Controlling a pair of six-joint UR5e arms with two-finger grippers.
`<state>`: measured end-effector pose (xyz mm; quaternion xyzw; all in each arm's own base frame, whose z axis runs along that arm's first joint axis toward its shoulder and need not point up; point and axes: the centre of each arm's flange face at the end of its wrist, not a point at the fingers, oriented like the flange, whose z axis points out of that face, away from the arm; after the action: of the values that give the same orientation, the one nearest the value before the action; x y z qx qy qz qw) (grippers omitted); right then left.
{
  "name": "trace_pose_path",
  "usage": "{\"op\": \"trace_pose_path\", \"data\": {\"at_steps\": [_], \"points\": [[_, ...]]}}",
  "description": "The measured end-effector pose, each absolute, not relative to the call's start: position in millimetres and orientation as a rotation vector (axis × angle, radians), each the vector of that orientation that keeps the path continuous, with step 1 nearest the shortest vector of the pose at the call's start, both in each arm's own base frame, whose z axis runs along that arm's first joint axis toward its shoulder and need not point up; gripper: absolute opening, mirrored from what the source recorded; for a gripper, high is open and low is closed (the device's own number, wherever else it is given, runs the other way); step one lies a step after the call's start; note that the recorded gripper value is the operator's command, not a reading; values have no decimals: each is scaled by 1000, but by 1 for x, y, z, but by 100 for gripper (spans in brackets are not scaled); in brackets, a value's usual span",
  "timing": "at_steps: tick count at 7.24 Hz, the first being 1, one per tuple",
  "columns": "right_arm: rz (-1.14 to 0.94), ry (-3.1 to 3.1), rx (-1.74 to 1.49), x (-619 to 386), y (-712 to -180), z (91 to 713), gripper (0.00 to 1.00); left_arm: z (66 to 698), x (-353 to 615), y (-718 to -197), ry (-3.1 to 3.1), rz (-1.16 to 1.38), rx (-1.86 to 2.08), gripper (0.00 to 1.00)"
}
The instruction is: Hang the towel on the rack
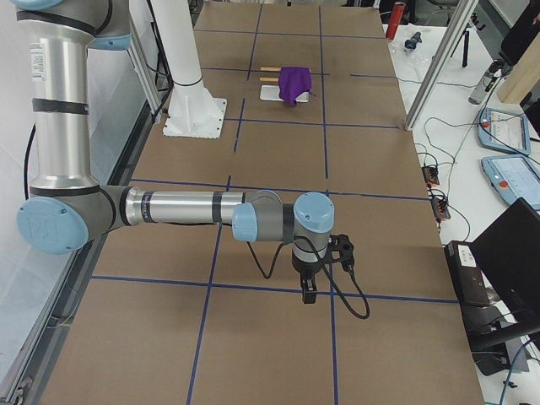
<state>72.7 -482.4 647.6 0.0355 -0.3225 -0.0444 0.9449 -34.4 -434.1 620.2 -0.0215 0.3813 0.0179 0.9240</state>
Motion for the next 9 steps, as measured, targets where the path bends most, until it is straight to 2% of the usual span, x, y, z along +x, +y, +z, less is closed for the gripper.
{"op": "trace_pose_path", "data": {"at_steps": [3,9], "points": [[-90,-658,72,72,-483,647,100,602,-100,-438,838,-18,68,100],[-93,-657,75,71,-483,646,100,616,-103,-420,869,-2,147,100]]}}
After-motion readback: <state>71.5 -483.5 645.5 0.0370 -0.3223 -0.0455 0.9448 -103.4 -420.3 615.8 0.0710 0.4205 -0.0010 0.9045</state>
